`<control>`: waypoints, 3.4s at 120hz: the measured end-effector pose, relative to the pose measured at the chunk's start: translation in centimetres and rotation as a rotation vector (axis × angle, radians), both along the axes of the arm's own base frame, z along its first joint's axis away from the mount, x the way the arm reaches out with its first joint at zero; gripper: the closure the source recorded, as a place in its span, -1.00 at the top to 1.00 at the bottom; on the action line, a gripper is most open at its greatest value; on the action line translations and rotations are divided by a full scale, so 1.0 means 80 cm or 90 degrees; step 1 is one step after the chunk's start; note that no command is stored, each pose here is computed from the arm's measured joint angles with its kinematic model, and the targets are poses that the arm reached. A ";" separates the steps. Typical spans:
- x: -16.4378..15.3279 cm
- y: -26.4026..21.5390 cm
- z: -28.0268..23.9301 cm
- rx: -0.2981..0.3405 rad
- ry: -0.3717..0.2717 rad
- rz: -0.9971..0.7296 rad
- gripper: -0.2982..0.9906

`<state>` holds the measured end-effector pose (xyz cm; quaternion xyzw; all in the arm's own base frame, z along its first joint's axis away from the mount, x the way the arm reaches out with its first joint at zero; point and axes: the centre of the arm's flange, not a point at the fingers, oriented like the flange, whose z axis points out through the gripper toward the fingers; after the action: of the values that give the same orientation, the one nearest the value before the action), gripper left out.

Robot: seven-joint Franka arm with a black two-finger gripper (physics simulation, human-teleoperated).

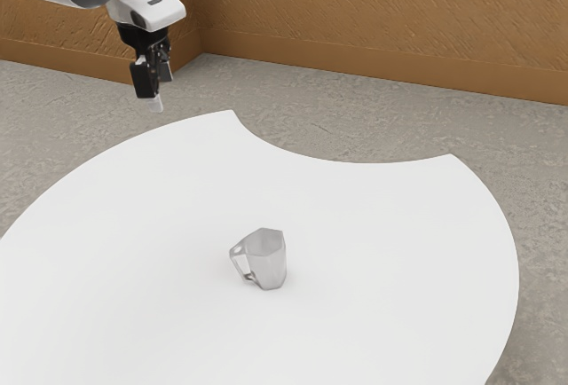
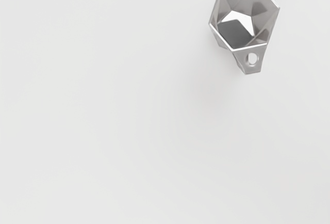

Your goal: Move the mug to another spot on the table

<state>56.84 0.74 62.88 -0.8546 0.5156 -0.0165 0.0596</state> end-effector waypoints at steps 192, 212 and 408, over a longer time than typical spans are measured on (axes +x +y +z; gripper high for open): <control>-0.031 -0.091 -0.364 -0.088 0.081 0.192 0.54; -0.027 -0.095 -0.383 -0.078 0.051 0.157 0.54; -0.071 0.020 -0.389 -0.374 -0.130 -0.042 -0.61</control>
<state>51.13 2.37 31.74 -0.8121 0.5074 -0.2524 -0.1390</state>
